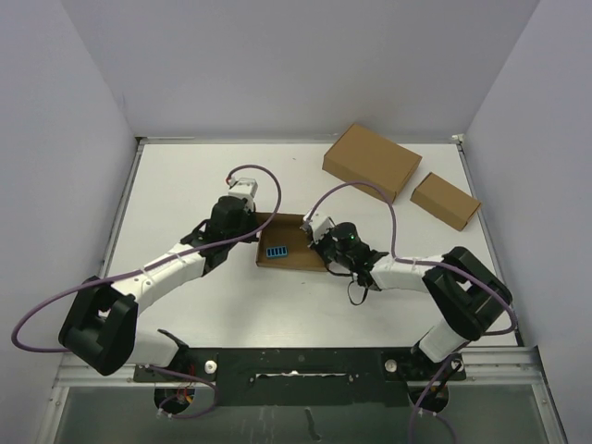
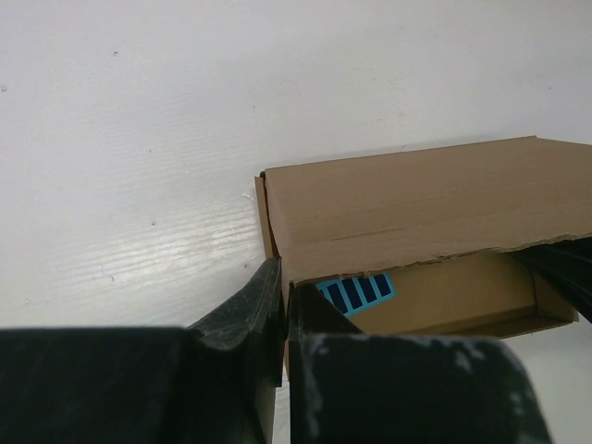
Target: Fold the paper box
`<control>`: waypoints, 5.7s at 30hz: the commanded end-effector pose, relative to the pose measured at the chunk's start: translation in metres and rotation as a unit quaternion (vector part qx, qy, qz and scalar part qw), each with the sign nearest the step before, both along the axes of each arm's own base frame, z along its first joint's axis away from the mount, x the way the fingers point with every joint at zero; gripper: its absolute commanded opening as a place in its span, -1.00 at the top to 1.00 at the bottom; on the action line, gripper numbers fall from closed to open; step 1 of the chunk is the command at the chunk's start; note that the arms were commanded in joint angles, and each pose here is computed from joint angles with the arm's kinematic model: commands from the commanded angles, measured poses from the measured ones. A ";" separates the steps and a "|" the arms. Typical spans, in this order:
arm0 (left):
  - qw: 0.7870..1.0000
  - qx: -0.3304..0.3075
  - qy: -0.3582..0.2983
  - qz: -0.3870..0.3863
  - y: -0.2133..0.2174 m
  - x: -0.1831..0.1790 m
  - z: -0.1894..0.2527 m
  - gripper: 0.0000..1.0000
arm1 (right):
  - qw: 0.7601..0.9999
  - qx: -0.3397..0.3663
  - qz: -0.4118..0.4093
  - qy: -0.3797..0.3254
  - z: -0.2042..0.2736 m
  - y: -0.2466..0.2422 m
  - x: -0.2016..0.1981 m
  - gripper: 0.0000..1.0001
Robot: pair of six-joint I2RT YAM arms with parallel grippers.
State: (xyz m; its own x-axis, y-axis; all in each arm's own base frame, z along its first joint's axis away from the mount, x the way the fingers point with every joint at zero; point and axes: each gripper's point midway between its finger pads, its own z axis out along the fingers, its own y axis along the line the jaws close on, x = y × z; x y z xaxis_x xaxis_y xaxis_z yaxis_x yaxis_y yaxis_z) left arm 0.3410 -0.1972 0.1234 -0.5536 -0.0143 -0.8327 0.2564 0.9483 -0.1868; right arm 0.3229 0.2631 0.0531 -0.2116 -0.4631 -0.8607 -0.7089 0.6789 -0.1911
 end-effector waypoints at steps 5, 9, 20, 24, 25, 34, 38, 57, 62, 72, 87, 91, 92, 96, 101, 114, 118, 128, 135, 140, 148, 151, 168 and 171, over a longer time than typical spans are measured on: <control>0.999 -0.006 -0.047 0.005 0.000 0.006 0.029 1.00 | 0.989 0.006 0.148 -0.001 0.042 0.017 -0.025 0.77; 0.999 -0.004 -0.047 0.010 0.000 0.008 0.030 1.00 | 0.968 0.002 0.248 0.043 0.045 0.017 -0.052 0.48; 0.998 -0.005 -0.045 0.034 0.004 0.010 0.034 1.00 | 0.872 -0.018 0.482 0.079 0.035 -0.001 -0.129 -0.06; 0.998 -0.003 -0.044 0.046 0.007 0.011 0.034 1.00 | 0.843 -0.037 0.533 0.059 0.032 -0.011 -0.147 -0.07; 0.998 -0.003 -0.044 0.048 0.008 0.011 0.035 1.00 | 0.839 -0.042 0.541 0.049 0.033 -0.013 -0.149 -0.07; 0.997 -0.002 -0.045 0.058 0.010 0.010 0.036 1.00 | 0.847 -0.026 0.531 0.003 0.075 -0.034 -0.146 -0.10; 0.997 -0.001 -0.048 0.061 0.010 0.010 0.037 1.00 | 0.874 -0.016 0.485 -0.007 0.093 -0.052 -0.129 -0.11; 0.997 0.020 -0.054 0.047 0.008 0.007 0.036 1.00 | 0.937 0.139 0.319 -0.020 0.212 -0.056 -0.033 -0.19; 0.997 0.021 -0.054 0.045 0.006 0.006 0.035 1.00 | 0.936 0.049 0.348 -0.027 0.201 -0.023 -0.028 -0.35; 0.997 0.021 -0.056 0.040 0.001 0.007 0.037 1.00 | 0.931 -0.095 0.349 -0.049 0.163 0.008 -0.004 -0.29; 0.998 0.020 -0.057 0.035 -0.002 0.007 0.036 1.00 | 0.936 -0.140 0.320 -0.048 0.141 0.012 0.021 0.30; 0.998 0.018 -0.055 0.032 -0.004 0.007 0.036 1.00 | 0.935 -0.150 0.316 -0.049 0.134 0.012 0.024 0.68; 0.998 0.017 -0.056 0.031 -0.004 0.007 0.036 1.00 | 0.935 -0.152 0.315 -0.050 0.133 0.011 0.024 0.78; 0.998 0.014 -0.053 0.029 -0.003 0.003 0.035 1.00 | 0.934 -0.159 0.314 -0.059 0.128 0.008 0.024 0.97; 0.999 0.001 -0.048 0.026 -0.003 -0.004 0.035 0.87 | 0.932 -0.164 0.317 -0.064 0.122 0.003 0.018 1.00; 0.996 -0.081 -0.023 -0.013 0.000 -0.059 0.054 0.19 | 0.933 -0.156 0.323 -0.040 0.101 -0.002 0.001 1.00; 0.991 -0.124 -0.043 -0.038 0.000 -0.077 0.079 -0.11 | 0.932 -0.153 0.327 -0.031 0.096 -0.003 -0.003 1.00; 0.977 -0.205 -0.011 -0.061 -0.006 -0.058 0.088 -0.25 | 0.921 -0.148 0.360 0.006 0.066 -0.008 -0.028 0.98; 0.973 -0.223 0.033 -0.049 -0.008 -0.017 0.059 0.19 | 0.915 -0.149 0.373 0.034 0.047 -0.009 -0.035 0.96; 0.977 -0.197 0.067 -0.050 -0.013 -0.004 0.029 0.23 | 0.908 -0.155 0.385 0.056 0.032 -0.010 -0.040 0.95; 0.982 -0.157 0.096 -0.037 -0.010 0.009 -0.008 0.27 | 0.903 -0.153 0.396 0.072 0.024 -0.009 -0.045 0.93; 0.983 -0.143 0.112 -0.031 -0.008 0.010 -0.023 0.31 | 0.901 -0.154 0.397 0.080 0.022 -0.009 -0.045 0.91; 0.979 -0.101 0.178 -0.019 -0.004 0.001 -0.074 0.38 | 0.897 -0.139 0.406 0.109 0.022 -0.006 -0.051 0.36; 0.978 -0.099 0.181 -0.019 -0.003 0.000 -0.076 0.38 | 0.899 -0.107 0.409 0.113 0.037 -0.002 -0.054 0.14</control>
